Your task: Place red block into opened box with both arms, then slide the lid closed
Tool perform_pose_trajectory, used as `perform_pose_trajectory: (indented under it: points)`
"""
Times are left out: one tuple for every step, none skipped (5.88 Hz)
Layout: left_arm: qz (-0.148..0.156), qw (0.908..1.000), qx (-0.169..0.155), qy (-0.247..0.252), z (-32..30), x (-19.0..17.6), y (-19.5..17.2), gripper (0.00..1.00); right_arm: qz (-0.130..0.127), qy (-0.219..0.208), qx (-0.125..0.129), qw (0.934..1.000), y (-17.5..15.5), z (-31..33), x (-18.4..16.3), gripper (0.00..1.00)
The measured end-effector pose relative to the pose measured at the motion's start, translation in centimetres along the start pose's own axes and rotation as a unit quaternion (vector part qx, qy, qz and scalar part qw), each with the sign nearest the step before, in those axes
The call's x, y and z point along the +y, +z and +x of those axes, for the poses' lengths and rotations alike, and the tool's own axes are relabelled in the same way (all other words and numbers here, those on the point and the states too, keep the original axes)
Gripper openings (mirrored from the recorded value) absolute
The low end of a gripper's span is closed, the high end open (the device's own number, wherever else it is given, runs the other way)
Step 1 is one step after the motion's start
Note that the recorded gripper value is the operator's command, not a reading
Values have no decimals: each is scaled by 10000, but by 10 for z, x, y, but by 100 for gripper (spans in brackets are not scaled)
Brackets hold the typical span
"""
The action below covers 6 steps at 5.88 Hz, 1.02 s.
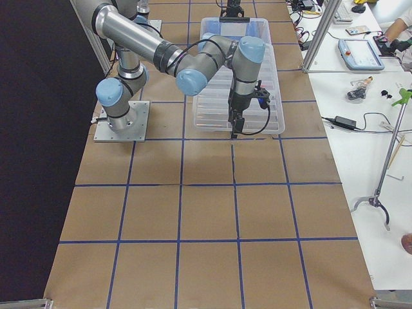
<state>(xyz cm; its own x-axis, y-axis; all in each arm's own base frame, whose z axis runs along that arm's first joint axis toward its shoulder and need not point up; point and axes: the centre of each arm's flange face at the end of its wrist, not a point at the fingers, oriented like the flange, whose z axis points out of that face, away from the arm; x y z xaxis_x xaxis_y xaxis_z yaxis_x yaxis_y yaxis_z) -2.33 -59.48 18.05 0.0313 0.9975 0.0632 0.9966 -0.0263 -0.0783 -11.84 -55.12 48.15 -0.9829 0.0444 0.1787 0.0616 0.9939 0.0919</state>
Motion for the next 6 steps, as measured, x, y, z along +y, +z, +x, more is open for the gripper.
perform_pose_trajectory:
  points:
    - [-34, 10000, 79, 10, 5, 0, 8, 12, 37, 184, -338, 9993, -26, -43, 10, 100]
    - [-101, 9999, 98, 17, 6, 1, 9, 4, 72, 359, -667, 9971, -45, -86, 22, 100]
    - [-147, 9999, 66, 18, 6, 2, 3, 3, 64, 434, -832, 9956, -59, -131, 34, 100]
    - [-186, 9998, -14, 27, 6, 1, -15, 3, 41, 480, -870, 9950, -67, -177, 44, 100]
    - [-237, 9997, -12, 32, 4, -1, -52, 3, 10, 513, -872, 9949, -70, -210, 50, 100]
    - [-267, 9996, 52, 27, 4, -6, -102, 1, -19, 417, -867, 9954, -69, -227, 53, 100]
